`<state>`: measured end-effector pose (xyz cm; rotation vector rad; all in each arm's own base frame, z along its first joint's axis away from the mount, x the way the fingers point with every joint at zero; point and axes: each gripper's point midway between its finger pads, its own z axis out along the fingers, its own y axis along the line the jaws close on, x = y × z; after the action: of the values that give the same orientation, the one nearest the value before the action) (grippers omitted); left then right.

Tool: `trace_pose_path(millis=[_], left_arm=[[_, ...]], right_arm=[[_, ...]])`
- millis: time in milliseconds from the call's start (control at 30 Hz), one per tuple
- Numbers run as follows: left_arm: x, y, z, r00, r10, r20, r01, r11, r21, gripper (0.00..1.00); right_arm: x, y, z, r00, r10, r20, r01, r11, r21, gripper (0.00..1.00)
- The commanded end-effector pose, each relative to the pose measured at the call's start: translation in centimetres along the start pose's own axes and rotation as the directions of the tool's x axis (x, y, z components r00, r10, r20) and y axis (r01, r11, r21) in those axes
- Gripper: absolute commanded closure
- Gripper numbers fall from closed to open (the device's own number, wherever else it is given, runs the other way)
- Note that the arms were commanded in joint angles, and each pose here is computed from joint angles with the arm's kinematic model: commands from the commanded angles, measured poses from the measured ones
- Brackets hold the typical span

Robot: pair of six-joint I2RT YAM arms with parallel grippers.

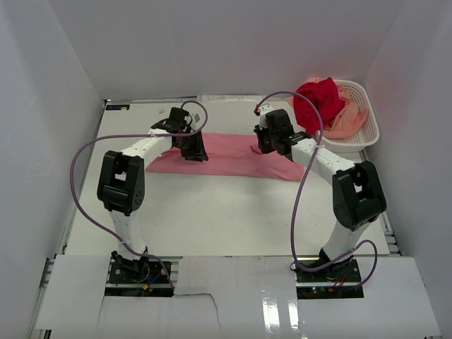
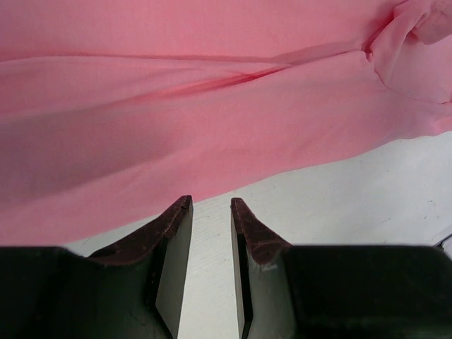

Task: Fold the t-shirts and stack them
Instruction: Fold the other side of the tshirt into a rectangle

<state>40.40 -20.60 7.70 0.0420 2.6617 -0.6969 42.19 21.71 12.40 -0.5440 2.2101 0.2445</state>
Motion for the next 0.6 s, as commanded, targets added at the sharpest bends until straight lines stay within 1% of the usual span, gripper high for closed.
trace_pose_path(millis=[0, 33, 67, 100, 267, 433, 533, 567], left_arm=[[-1.2, -1.6, -2.7, 0.997, 0.036, 0.066, -0.038, 0.999, 0.03, 0.61], [-1.2, -1.6, -2.7, 0.997, 0.038, 0.067, -0.041, 0.999, 0.032, 0.61], [-1.2, -1.6, -2.8, 0.997, 0.04, 0.067, -0.042, 0.999, 0.031, 0.61], [-1.1, -1.7, -2.8, 0.997, 0.042, 0.065, -0.044, 0.999, 0.031, 0.61], [-0.5, -2.0, -2.7, 0.997, 0.053, 0.048, -0.056, 0.996, 0.063, 0.61], [0.7, -2.2, -1.9, 0.998, 0.055, 0.006, -0.055, 0.993, 0.108, 0.61], [1.5, -1.8, -1.2, 0.999, 0.044, -0.019, -0.041, 0.993, 0.109, 0.61], [1.8, -1.6, -1.0, 0.999, 0.044, -0.028, -0.04, 0.993, 0.109, 0.6]], right_arm=[[0.3, 0.3, 1.0, 0.997, 0.072, -0.036, -0.073, 0.997, -0.035, 0.85], [0.4, 0.2, 1.2, 0.996, 0.082, -0.043, -0.084, 0.996, -0.038, 0.92], [0.9, 0.1, 1.8, 0.994, 0.094, -0.062, -0.096, 0.995, -0.033, 0.92], [1.0, 0.8, 2.0, 0.991, 0.109, -0.071, -0.115, 0.99, -0.077, 0.92], [1.6, 1.5, 3.2, 0.983, 0.148, -0.11, -0.162, 0.979, -0.126, 0.92], [2.0, 1.6, 4.5, 0.979, 0.16, -0.129, -0.177, 0.975, -0.134, 0.92], [2.3, 1.4, 5.6, 0.977, 0.158, -0.14, -0.176, 0.977, -0.122, 0.92], [1.6, 1.1, 5.8, 0.979, 0.158, -0.13, -0.173, 0.978, -0.115, 0.92]])
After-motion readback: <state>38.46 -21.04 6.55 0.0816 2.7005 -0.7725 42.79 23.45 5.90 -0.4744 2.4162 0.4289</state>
